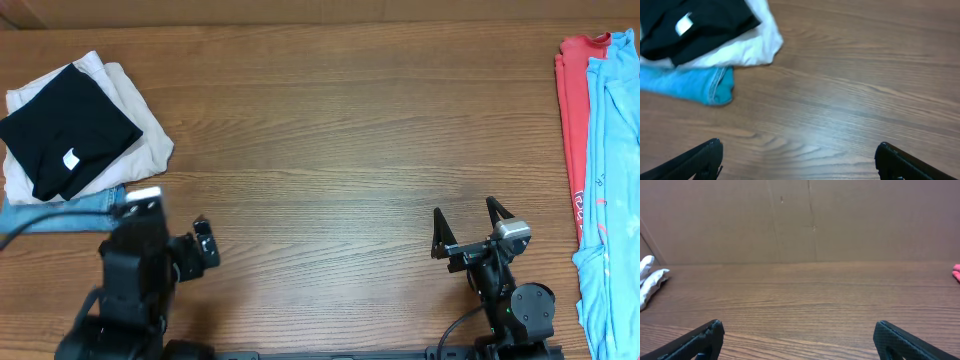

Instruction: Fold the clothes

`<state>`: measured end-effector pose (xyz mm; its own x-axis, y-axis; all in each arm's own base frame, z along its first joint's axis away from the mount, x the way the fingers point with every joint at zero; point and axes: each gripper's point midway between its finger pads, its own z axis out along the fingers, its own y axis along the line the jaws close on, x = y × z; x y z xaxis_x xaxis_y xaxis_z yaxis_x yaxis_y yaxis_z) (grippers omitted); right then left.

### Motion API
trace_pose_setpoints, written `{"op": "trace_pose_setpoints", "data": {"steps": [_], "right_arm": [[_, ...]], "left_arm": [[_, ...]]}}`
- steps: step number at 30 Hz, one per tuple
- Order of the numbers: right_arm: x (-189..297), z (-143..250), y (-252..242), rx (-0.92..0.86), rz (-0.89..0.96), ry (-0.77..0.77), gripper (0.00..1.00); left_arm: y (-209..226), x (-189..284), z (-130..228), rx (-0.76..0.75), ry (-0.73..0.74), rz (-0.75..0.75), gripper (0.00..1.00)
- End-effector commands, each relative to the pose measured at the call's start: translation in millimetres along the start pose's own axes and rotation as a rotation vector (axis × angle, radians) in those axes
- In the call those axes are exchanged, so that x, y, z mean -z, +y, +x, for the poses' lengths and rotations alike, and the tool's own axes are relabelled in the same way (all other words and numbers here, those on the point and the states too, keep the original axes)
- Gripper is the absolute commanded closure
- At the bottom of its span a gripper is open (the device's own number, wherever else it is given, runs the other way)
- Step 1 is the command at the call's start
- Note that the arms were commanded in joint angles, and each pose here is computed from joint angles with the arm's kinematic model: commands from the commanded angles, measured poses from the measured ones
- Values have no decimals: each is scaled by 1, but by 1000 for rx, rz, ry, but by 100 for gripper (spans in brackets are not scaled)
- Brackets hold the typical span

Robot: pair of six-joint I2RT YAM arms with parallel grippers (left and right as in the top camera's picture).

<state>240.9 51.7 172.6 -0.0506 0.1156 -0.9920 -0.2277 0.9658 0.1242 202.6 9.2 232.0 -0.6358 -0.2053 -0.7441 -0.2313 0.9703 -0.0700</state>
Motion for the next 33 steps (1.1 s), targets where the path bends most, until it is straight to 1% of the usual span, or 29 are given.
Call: {"op": "trace_pose_setpoints", "data": {"steps": [1,5,9,11,13,15,17,20,22,25,26,29,33], "right_arm": [[0,2,2,-6,-10,-2,0],[0,2,2,-6,-10,-2,0],[0,2,2,-6,-10,-2,0],[0,2,2,-6,-10,-2,0],[0,2,2,-6,-10,-2,0],[0,2,2,-7,-10,-2,0],[0,2,2,-6,-10,-2,0],[0,2,2,-6,-10,-2,0],[0,2,2,-6,-10,-2,0],[0,2,2,-6,-10,-2,0],[0,2,2,-7,-10,-2,0],[0,2,2,-6,-10,-2,0],[0,2,2,-6,-10,-2,0]], "left_arm": [[8,-13,29,49,5,19,0],[9,-36,55,76,-76,57,0],[3,-60,60,107,-231,130,0],[0,-68,54,115,-318,158,0],[-4,-71,43,91,-423,180,0],[-7,-70,27,28,-546,189,0],[-8,-67,17,-47,-638,178,0],[-8,-63,9,-128,-731,148,0],[-10,-65,10,-179,-754,151,0],[-12,-76,23,-220,-686,160,0],[-11,-83,31,-219,-644,160,0],[-15,-81,31,-200,-645,193,0],[-14,-81,31,-196,-645,186,0]]}}
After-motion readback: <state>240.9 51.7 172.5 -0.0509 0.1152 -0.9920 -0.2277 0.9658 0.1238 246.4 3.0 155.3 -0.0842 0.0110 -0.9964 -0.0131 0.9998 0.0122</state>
